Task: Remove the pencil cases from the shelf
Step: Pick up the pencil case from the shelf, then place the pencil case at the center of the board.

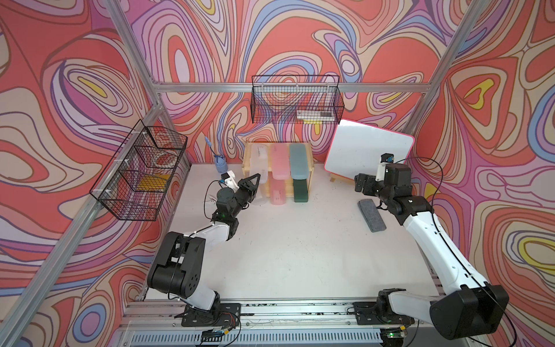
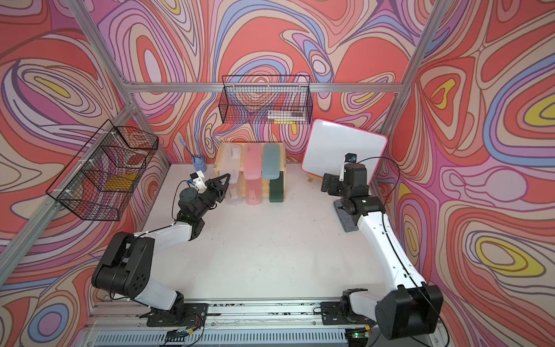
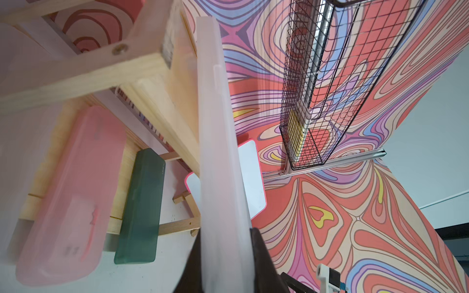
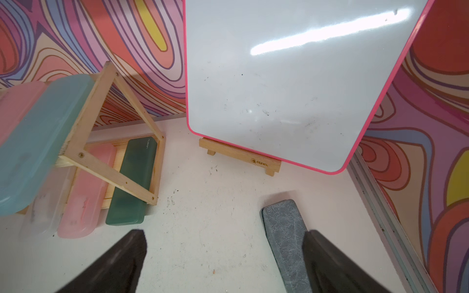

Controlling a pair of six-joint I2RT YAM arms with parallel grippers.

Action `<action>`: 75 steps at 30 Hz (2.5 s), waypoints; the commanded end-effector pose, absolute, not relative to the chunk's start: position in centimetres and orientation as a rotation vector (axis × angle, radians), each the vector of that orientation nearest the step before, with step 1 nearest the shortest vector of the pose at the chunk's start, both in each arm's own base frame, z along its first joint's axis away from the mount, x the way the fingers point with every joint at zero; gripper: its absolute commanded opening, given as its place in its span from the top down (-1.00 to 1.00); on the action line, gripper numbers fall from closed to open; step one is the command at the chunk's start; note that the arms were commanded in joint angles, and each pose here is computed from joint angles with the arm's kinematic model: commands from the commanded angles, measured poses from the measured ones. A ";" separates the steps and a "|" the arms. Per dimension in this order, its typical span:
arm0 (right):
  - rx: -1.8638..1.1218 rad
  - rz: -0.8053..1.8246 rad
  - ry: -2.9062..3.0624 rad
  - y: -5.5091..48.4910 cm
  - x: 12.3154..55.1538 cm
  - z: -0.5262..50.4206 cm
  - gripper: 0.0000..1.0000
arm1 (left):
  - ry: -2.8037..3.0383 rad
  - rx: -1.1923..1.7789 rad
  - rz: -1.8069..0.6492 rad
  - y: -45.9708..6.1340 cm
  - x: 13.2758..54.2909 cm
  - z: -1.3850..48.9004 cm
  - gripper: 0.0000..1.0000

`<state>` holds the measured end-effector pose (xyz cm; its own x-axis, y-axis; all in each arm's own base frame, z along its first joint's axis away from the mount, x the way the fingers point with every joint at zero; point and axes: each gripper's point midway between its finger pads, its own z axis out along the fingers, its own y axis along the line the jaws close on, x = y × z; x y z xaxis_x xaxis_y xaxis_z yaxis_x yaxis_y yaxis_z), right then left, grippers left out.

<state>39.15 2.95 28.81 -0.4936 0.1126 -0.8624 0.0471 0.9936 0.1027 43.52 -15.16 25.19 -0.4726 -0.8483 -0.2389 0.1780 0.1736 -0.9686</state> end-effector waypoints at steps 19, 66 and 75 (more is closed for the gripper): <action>-0.241 1.319 1.878 30.7 28.2 39.2 -0.96 | 1.560 -0.031 -0.710 -14.5 24.0 28.2 1.00; -0.253 1.092 2.140 40.4 31.2 29.1 -0.35 | 1.585 0.016 -0.627 -16.1 22.3 27.3 0.06; -0.346 0.191 2.509 24.7 27.9 20.3 -0.38 | 1.741 -0.064 -0.350 -13.4 23.6 25.1 -0.39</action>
<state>29.90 32.34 24.93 -0.7351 -0.0246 -0.6775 -0.3578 0.8628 0.3570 23.52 -15.02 26.56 -0.1823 -0.2786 -0.9429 0.2413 0.9170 -0.3176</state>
